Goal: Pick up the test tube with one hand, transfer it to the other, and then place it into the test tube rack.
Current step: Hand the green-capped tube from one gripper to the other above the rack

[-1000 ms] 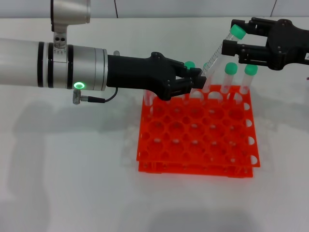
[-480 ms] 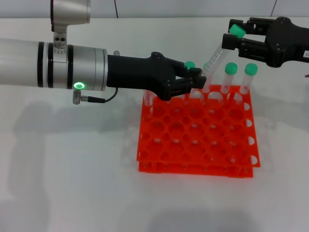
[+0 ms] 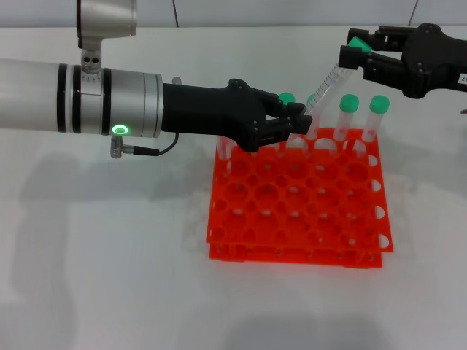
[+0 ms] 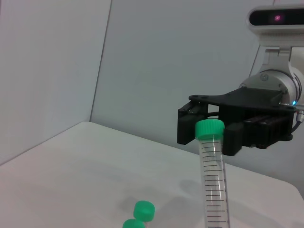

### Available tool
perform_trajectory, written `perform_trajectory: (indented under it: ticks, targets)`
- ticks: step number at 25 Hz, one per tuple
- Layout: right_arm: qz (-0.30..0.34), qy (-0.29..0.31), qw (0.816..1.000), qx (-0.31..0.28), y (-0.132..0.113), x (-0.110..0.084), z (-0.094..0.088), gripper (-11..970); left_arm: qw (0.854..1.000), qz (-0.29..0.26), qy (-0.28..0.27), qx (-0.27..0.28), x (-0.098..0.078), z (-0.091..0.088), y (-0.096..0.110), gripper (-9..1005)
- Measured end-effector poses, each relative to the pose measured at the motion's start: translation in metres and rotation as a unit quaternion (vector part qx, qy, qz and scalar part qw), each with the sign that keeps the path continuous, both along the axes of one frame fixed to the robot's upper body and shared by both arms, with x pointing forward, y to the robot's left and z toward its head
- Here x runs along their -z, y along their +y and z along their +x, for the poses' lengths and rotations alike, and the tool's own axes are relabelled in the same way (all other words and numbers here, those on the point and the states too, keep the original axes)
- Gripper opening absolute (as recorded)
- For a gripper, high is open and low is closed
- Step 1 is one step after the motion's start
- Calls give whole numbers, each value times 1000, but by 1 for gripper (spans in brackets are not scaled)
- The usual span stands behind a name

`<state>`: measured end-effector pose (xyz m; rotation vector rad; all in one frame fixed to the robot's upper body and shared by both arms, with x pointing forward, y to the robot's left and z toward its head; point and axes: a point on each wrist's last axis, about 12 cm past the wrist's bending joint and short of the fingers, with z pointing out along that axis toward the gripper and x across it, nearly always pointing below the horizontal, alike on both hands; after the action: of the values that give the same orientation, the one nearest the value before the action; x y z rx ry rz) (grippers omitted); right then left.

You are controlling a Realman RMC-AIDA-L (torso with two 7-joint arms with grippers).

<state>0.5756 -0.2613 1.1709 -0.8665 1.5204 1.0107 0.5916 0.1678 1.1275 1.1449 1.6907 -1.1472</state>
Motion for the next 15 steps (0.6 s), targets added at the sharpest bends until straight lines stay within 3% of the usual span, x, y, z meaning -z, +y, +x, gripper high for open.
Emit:
perform_trajectory:
  ticks: [9,15]
  targets:
    - [0,1,1000,0,0,0,0,301,1000,0,0,0,0,0,0,182]
    - [0,1,1000,0,0,0,0,294,1000,0,0,0,0,0,0,182]
